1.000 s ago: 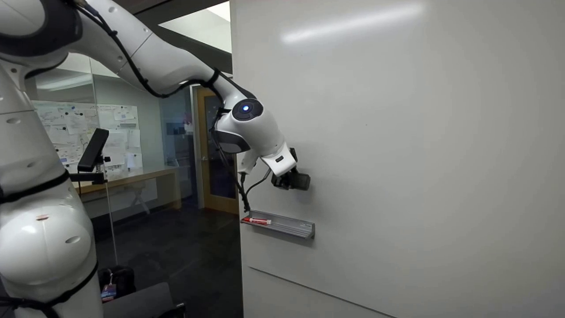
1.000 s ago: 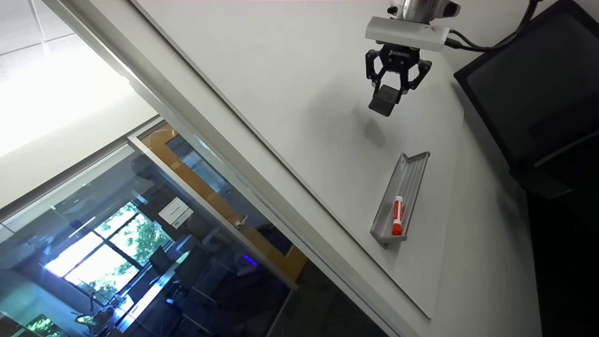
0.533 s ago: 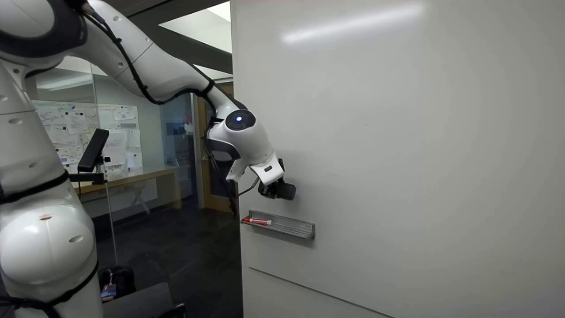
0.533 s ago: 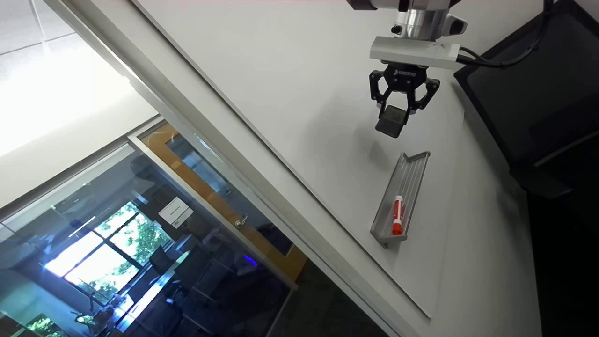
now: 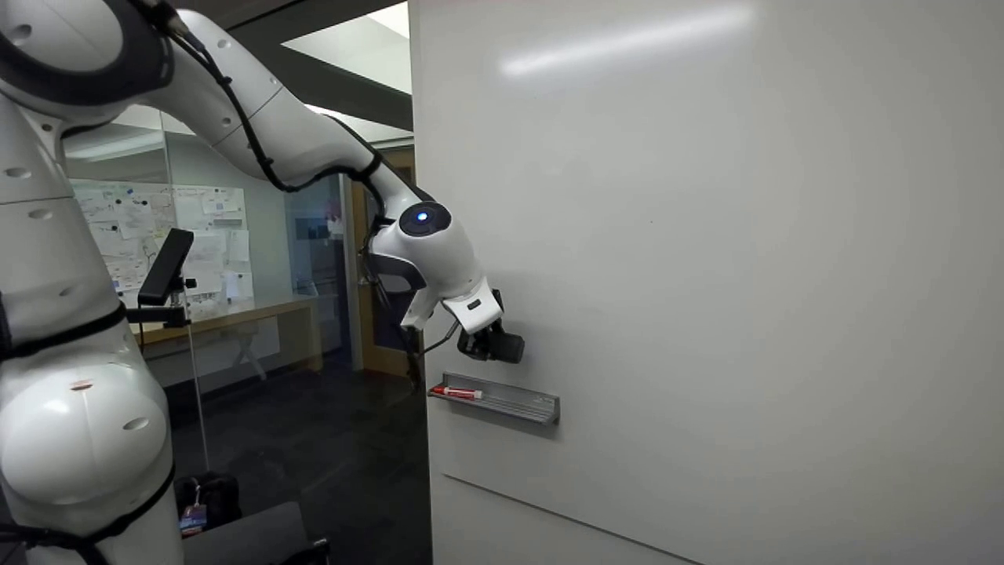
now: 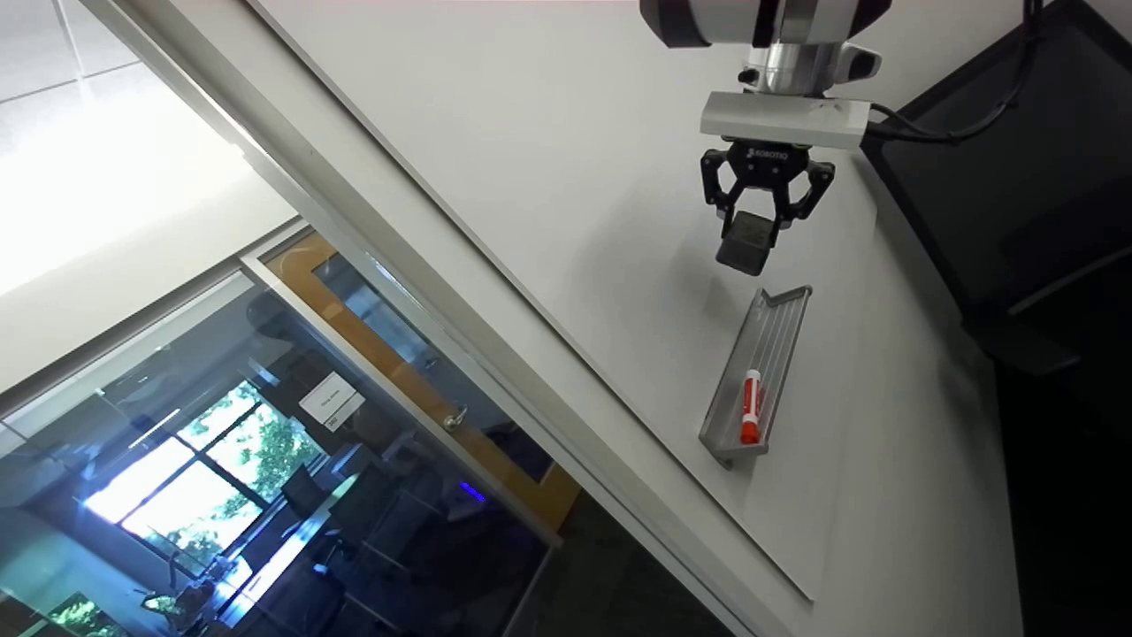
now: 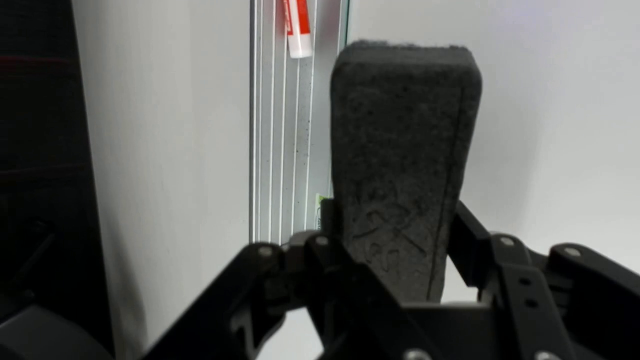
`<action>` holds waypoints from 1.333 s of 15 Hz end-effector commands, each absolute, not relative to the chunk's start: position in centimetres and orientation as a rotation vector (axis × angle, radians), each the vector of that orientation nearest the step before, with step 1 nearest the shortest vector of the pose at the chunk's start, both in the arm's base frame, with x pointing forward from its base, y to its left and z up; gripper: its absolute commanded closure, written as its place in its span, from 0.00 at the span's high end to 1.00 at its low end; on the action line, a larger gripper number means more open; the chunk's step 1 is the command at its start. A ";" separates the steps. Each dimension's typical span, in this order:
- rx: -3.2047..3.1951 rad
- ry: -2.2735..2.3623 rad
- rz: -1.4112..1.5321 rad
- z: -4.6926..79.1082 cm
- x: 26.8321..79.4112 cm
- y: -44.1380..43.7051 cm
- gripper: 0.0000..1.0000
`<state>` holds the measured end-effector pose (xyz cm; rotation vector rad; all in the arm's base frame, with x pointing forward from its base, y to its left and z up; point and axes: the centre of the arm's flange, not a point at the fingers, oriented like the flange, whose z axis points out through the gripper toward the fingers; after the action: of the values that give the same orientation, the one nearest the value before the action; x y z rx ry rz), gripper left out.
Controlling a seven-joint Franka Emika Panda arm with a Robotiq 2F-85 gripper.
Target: Pick up the eraser and wipe the writing on the board
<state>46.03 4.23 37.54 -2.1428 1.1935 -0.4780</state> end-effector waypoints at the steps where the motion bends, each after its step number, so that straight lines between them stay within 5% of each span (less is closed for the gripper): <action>1: -2.166 1.280 -0.538 36.2 46.3 6.3 0.29; 19: -2.171 1.289 -0.554 30.5 49.4 8.3 0.29; 20: -2.187 1.290 -0.546 29.8 49.4 8.2 0.54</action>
<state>49.42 8.21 29.71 -2.1872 1.2903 -0.5456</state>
